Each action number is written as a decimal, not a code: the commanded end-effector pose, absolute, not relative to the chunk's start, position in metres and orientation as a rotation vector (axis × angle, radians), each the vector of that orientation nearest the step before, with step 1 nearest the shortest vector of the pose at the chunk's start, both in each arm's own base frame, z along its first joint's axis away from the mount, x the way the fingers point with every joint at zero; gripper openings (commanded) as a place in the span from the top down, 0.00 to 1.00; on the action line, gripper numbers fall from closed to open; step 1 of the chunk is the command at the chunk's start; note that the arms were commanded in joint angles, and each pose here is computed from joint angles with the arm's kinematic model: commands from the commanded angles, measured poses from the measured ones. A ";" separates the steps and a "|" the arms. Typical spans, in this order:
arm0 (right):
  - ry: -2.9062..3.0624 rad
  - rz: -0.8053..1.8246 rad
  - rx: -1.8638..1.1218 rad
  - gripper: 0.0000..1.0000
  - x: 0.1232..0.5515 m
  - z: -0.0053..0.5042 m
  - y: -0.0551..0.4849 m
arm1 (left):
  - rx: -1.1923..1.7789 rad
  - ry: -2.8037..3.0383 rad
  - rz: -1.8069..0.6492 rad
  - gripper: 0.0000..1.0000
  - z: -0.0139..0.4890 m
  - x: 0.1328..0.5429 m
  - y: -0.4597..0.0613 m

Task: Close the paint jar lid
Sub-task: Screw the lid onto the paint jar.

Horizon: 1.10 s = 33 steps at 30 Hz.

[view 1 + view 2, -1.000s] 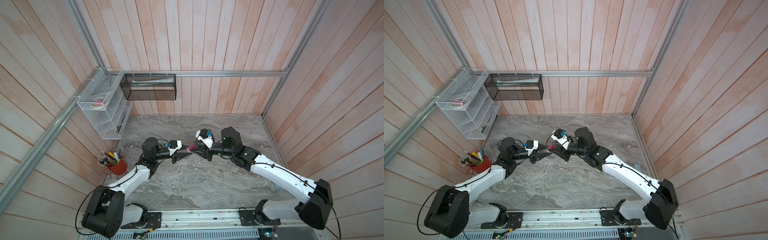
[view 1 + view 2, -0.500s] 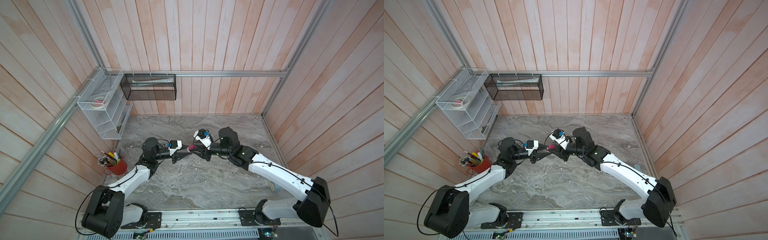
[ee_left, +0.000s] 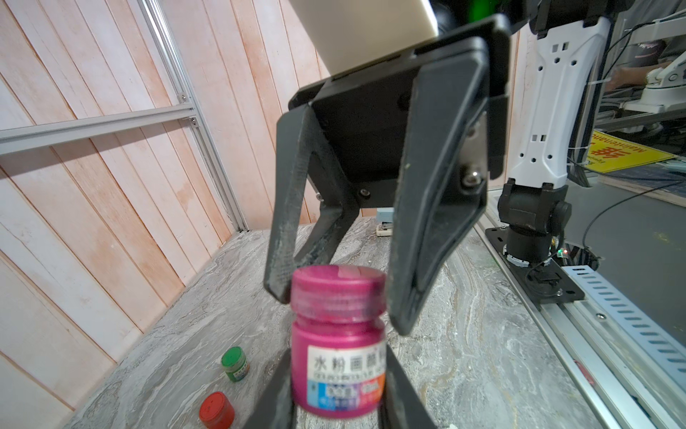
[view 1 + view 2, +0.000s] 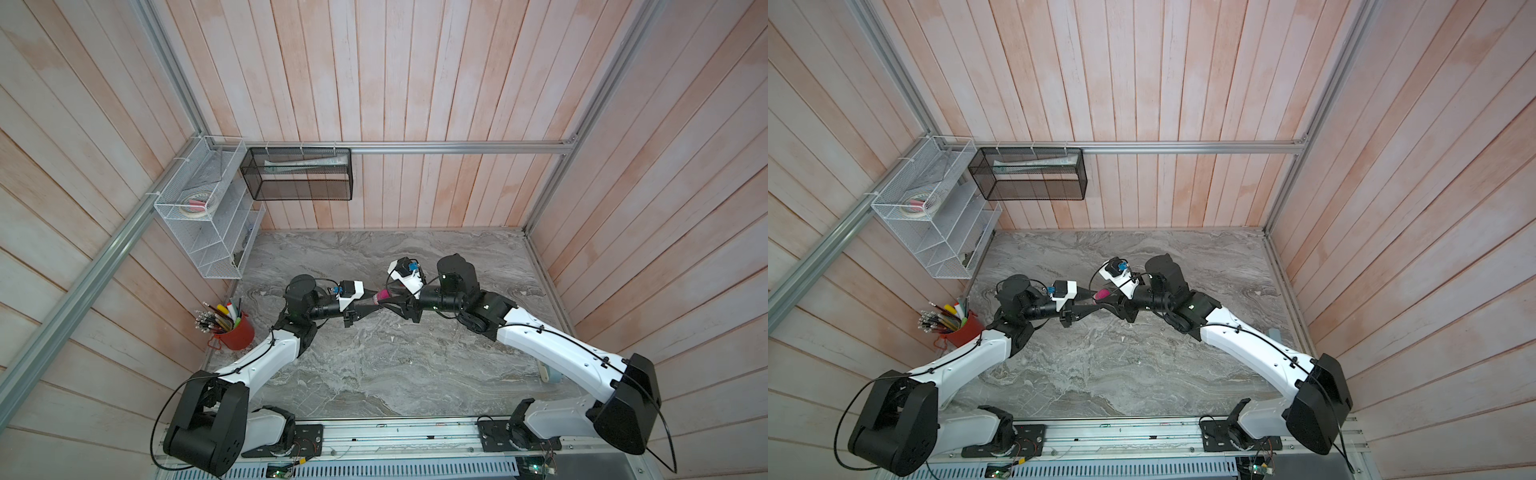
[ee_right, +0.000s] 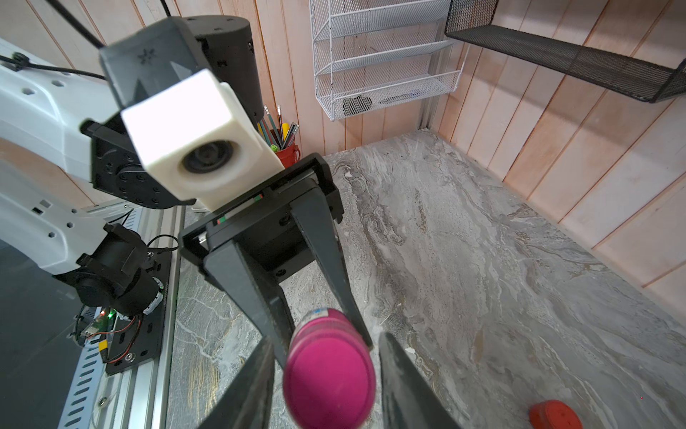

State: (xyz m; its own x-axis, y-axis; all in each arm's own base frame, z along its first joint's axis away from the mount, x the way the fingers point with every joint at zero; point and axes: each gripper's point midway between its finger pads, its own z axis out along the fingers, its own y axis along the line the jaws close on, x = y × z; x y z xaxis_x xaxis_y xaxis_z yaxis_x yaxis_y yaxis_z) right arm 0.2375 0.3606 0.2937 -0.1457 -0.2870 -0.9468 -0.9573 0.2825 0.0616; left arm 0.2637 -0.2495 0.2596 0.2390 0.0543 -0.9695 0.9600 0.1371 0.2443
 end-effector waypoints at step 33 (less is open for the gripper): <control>1.724 1.073 -1.085 0.69 0.238 0.284 0.373 | 1.161 1.007 -0.734 0.67 0.292 0.264 -0.240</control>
